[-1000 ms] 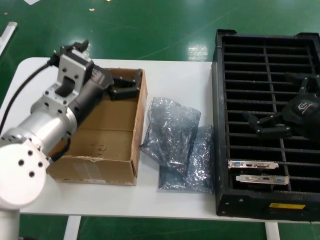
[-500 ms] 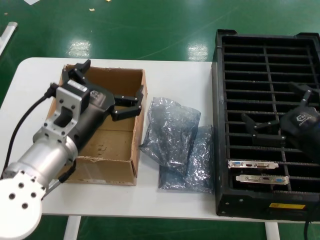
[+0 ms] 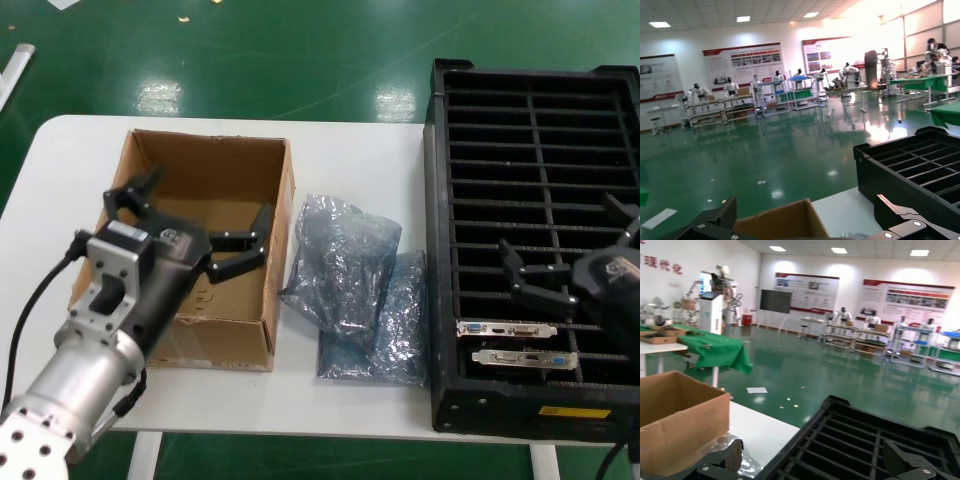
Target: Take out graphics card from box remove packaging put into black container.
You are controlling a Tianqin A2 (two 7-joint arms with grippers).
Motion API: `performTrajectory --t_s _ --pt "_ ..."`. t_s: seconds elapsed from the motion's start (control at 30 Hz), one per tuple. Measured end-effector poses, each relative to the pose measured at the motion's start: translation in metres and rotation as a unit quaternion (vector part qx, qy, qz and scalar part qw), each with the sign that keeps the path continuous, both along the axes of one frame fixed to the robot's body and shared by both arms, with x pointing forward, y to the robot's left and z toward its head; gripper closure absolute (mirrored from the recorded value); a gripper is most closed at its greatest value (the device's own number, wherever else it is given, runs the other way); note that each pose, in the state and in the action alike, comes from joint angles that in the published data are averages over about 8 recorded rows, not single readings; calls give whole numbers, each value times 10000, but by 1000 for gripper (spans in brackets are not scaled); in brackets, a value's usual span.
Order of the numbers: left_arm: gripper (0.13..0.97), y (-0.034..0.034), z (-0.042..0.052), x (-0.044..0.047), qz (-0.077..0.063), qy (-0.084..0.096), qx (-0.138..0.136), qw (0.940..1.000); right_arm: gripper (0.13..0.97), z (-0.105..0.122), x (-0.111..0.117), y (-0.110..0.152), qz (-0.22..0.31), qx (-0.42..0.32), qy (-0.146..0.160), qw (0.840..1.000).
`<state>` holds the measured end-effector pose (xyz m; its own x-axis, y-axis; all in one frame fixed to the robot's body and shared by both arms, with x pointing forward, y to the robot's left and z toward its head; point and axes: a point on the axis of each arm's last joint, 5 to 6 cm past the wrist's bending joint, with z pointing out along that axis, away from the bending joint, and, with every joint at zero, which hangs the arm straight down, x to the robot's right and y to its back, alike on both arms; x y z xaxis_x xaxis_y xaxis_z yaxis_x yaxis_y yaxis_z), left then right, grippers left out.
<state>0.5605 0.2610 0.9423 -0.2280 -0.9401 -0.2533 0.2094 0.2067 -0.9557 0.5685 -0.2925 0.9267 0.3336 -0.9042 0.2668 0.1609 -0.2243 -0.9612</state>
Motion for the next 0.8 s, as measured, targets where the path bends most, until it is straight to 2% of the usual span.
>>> performTrajectory --t_s 0.37,0.7,0.8 --pt "132 66 -343 -200 334 175 -367 9986 130 -289 -211 59 -576 412 97 9974" --pt "132 139 -654 -413 763 484 -658 9937 130 -543 -434 100 -1171 734 276 9900" --pt "132 150 -701 -448 835 543 -696 9926 130 -581 -470 105 -1266 778 311 9884"
